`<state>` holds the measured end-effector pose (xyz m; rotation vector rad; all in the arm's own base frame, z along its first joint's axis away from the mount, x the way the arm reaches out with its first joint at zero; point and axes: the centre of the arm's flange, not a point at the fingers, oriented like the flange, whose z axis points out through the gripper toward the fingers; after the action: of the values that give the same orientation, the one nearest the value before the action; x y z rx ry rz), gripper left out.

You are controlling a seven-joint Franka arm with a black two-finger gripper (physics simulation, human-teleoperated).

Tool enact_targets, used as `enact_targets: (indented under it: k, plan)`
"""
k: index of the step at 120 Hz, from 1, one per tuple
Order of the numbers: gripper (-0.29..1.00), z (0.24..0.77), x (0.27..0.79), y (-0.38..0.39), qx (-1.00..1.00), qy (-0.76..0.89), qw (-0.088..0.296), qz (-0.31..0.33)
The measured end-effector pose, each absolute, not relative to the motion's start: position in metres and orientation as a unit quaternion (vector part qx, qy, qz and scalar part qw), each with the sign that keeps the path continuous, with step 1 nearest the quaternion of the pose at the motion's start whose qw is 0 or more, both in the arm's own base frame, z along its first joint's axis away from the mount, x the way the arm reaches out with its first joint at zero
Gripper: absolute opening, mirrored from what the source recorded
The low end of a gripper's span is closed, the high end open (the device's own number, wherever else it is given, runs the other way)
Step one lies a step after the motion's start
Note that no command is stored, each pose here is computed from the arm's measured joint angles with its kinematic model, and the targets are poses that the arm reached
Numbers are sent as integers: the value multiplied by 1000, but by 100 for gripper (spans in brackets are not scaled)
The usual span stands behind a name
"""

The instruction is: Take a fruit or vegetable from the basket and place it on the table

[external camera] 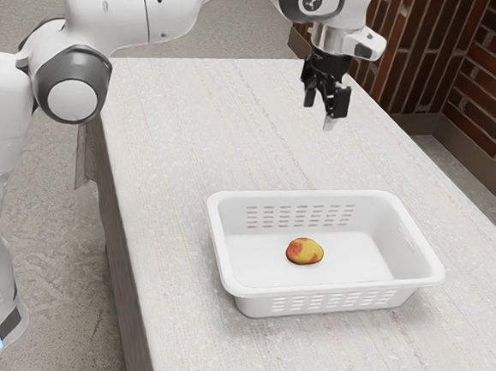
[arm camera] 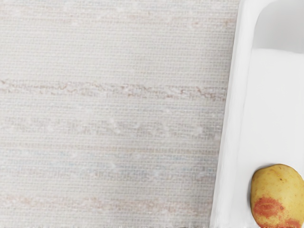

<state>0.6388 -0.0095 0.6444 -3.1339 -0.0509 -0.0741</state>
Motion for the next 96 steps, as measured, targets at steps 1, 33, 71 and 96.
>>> enact_targets:
  k: [1,33,71,96]
  plan:
    - [70,644,639,-10,-1000,-16,3,-23]
    - [70,643,637,-9,-1000,-14,-4,-16]
    - [70,625,648,-69,-999,39,10,-32]
    - [70,606,646,-108,-997,75,6,-24]
